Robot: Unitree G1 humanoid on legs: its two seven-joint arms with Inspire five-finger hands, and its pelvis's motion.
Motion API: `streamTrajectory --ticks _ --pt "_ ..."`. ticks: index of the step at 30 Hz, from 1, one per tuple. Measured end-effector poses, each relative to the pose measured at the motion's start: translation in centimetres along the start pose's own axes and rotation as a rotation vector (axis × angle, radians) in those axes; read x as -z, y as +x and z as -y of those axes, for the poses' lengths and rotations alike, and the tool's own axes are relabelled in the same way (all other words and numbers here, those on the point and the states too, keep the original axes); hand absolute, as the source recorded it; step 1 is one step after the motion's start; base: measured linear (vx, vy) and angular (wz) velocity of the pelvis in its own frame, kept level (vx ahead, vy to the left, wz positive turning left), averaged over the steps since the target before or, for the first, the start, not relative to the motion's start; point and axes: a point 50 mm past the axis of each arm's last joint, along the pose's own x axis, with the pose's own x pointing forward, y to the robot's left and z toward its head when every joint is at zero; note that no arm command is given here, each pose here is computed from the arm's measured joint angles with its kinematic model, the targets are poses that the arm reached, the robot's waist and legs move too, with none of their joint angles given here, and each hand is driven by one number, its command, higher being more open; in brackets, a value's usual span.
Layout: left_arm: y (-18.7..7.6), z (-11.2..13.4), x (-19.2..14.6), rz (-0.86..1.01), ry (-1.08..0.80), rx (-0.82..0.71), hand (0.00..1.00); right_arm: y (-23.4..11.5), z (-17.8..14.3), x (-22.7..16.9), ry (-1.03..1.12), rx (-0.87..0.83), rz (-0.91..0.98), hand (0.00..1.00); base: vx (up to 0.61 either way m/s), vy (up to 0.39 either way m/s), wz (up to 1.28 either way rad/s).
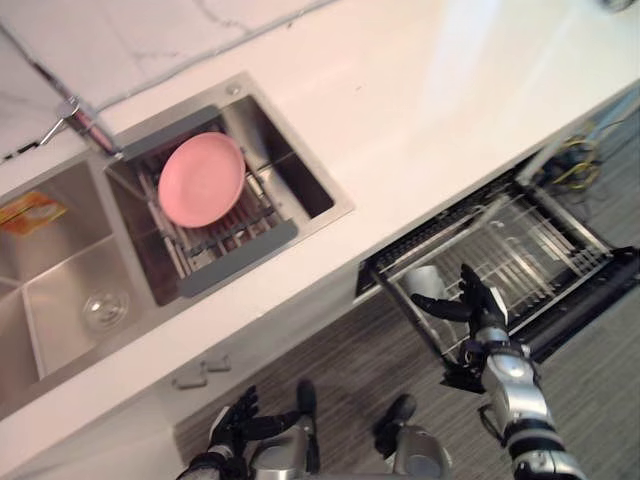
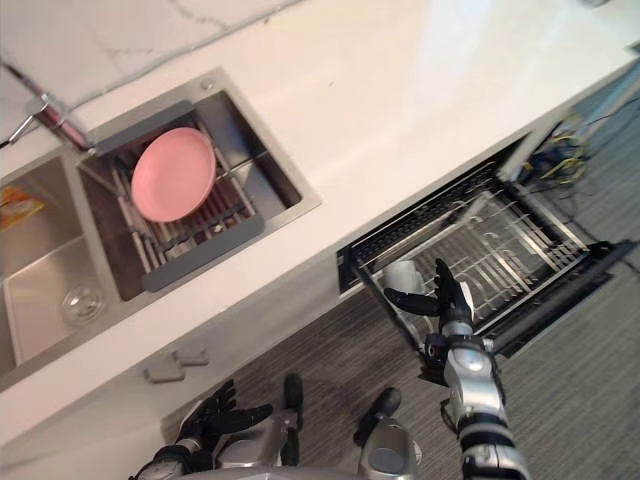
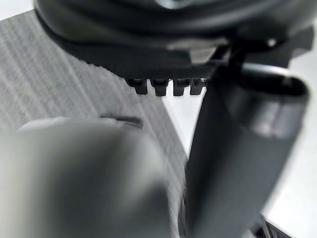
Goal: Walk over to the sink, pick up the cup, carry it to the dishwasher, place the cup inside the dishwasher, then close the dishwasher door
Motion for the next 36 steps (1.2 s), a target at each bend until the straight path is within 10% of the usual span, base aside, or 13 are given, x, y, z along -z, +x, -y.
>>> streamTrajectory --ticks 16,25,36 --pt "-0.9 -0.4 5.1 -0.255 -0.147 -0.063 1.0 -6.3 -1.9 -13.1 0.608 -0.261 0.832 1.0 0.01 0.003 -0.1" --pt "-1.0 -0.3 5.8 -0.309 -0.156 -0.018 1.0 -3.9 -6.2 -10.6 0.554 -0.485 0.526 1.0 0.05 0.076 0.29" --pt "-1.2 -2.2 5.3 -0.335 -0.097 -0.04 1.0 -3.8 -4.2 -6.9 0.563 -0.445 0.371 1.0 0.16 0.066 0.86"
